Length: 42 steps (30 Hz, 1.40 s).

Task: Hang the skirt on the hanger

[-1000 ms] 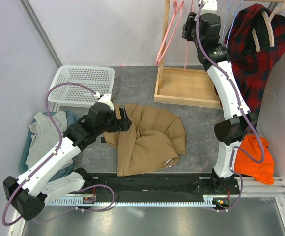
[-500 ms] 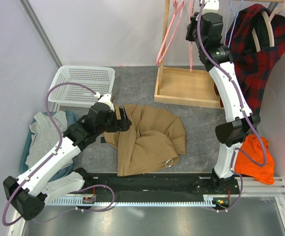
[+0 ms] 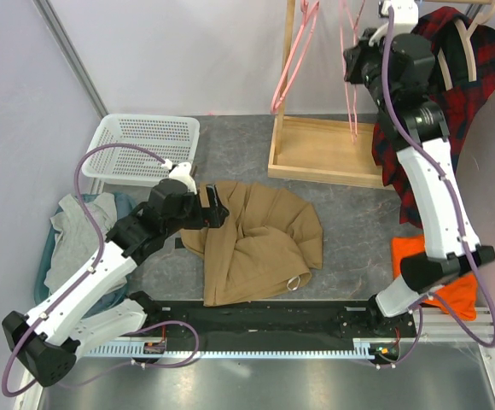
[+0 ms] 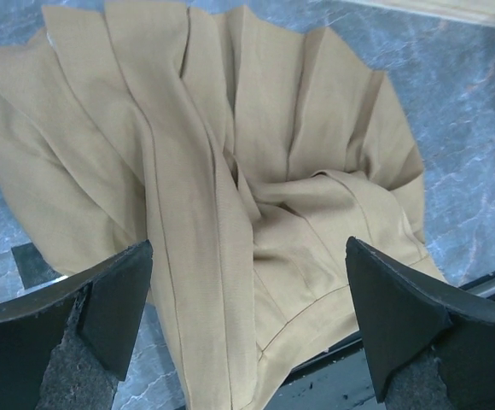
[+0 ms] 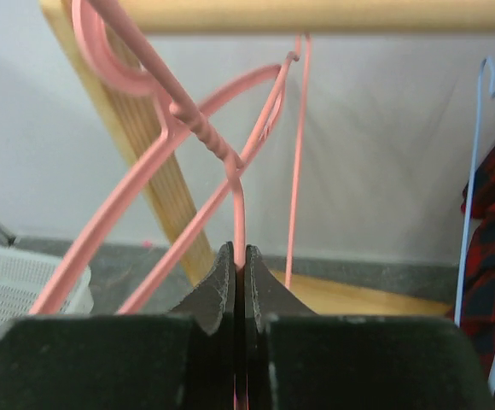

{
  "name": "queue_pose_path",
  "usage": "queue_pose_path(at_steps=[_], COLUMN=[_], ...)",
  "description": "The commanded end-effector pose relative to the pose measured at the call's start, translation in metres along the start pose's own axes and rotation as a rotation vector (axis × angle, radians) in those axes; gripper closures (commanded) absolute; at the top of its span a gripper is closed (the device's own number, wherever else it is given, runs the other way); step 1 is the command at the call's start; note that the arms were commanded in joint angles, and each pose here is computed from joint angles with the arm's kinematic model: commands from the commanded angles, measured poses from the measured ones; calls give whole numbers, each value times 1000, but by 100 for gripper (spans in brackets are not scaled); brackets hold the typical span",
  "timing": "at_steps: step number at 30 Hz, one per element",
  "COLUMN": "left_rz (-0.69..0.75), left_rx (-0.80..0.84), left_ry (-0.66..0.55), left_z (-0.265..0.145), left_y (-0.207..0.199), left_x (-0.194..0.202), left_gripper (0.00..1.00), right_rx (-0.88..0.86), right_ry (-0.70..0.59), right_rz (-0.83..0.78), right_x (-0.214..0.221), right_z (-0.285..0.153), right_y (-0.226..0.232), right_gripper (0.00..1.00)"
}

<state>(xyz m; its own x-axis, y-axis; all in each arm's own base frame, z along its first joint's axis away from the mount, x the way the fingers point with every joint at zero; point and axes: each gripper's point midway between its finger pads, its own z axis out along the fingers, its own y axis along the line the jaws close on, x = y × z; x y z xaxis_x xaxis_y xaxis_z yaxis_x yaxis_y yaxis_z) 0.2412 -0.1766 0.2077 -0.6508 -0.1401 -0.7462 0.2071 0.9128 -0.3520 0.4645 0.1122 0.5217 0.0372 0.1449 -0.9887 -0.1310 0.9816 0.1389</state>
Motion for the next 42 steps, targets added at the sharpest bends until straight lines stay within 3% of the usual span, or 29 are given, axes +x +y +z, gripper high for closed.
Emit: queue_pose_path(at_steps=[1, 2, 4, 5, 7, 9, 12, 16, 21, 24, 25, 28, 29, 30, 37, 42], left_rz=[35, 35, 18, 8, -25, -49, -78, -128, -121, -99, -88, -64, -73, -71, -187, -217], left_rx=[113, 127, 200, 210, 274, 270, 251, 92, -141, -207, -233, -302, -294, -284, -196, -193], left_ry=[-46, -19, 46, 99, 199, 291, 375, 441, 433, 444, 431, 373, 344, 317, 144, 139], left_z=[-14, -14, -19, -16, -21, -19, -22, -26, -20, -7, -2, 13, 17, 23, 66, 98], left_y=[-16, -15, -23, -20, -27, -21, -18, 1, 24, 29, 32, 37, 30, 26, 20, 41], left_x=[-7, 3, 23, 41, 69, 103, 144, 182, 194, 202, 202, 191, 179, 170, 82, 39], left_gripper=[2, 8, 14, 21, 29, 34, 36, 35, 29, 32, 36, 67, 89, 98, 98, 98], right_rx=[-99, -92, -120, -137, -167, -222, -302, -378, -472, -510, -549, -634, -645, -667, -781, -856], right_ry=[103, 182, 205, 291, 331, 443, 513, 554, 610, 645, 654, 673, 687, 683, 667, 636], right_rz=[47, 60, 87, 104, 122, 130, 151, 166, 175, 167, 172, 188, 194, 193, 193, 158], right_x=[15, 47, 53, 87, 102, 145, 175, 193, 215, 229, 231, 239, 245, 245, 260, 268], right_z=[-68, -76, -118, -129, -165, -187, -223, -250, -266, -275, -281, -292, -294, -298, -306, -307], right_y=[10, 6, 6, 7, 7, 11, 18, 25, 36, 38, 43, 53, 54, 57, 76, 95], right_gripper=[100, 100, 100, 100, 100, 100, 100, 100, 100, 100, 100, 100, 100, 100, 100, 100])
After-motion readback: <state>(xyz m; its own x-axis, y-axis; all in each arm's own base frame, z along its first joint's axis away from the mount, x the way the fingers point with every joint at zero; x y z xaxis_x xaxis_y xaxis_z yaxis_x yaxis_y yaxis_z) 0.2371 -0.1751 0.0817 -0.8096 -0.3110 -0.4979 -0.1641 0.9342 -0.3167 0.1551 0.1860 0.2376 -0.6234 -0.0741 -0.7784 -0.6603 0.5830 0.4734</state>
